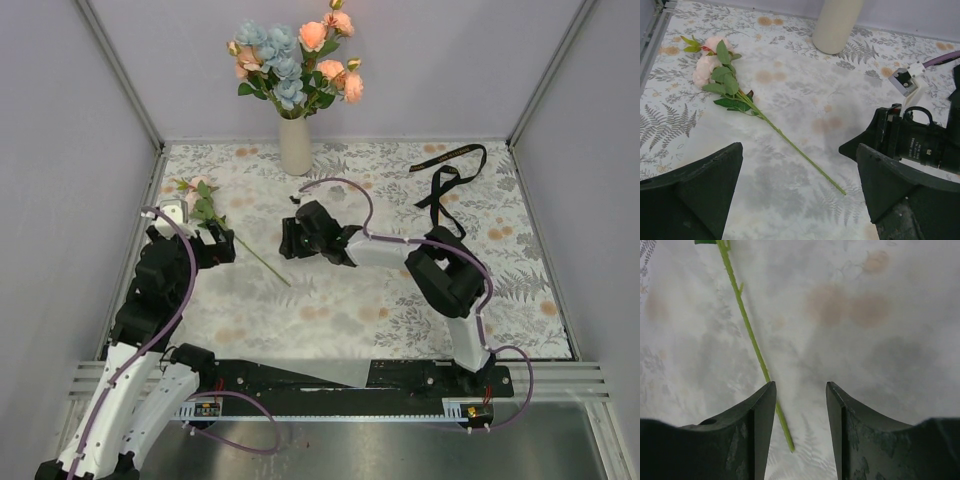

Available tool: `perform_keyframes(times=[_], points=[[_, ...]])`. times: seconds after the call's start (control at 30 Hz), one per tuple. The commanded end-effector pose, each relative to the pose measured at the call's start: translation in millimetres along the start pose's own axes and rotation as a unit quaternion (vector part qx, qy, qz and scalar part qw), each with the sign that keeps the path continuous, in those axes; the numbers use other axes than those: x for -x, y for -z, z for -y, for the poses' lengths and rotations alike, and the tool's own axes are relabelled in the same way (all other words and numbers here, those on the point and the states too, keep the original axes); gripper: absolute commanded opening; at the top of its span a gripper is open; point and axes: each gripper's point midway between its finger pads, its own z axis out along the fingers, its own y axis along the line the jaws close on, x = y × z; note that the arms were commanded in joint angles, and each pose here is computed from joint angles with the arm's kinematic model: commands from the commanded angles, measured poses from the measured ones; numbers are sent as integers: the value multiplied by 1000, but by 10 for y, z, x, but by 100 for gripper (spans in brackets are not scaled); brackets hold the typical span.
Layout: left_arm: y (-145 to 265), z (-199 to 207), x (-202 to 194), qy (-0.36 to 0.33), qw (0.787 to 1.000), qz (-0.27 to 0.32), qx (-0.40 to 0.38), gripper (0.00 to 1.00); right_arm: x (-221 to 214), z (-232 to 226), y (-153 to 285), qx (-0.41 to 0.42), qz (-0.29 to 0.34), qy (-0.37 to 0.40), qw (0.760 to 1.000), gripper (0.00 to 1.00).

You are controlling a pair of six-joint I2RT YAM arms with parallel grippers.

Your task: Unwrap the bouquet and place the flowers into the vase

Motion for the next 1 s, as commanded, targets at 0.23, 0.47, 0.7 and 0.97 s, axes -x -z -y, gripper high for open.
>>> perform_keyframes(times=[0.23,0.47,0.7,0.97], points=[[173,-345,309,22,992,78,93,99,214,-582,-433,-23,49,77,996,51],[145,-372,266,22,992,73,100,99,27,-647,-568,-22,22,80,996,49],[130,-362,246,21,993,67,98,99,-94,-659,-661,-28,10,88,996,49],[130,-363,239,22,993,66,98,99,-241,-603,-719,-53,-9,104,993,49]])
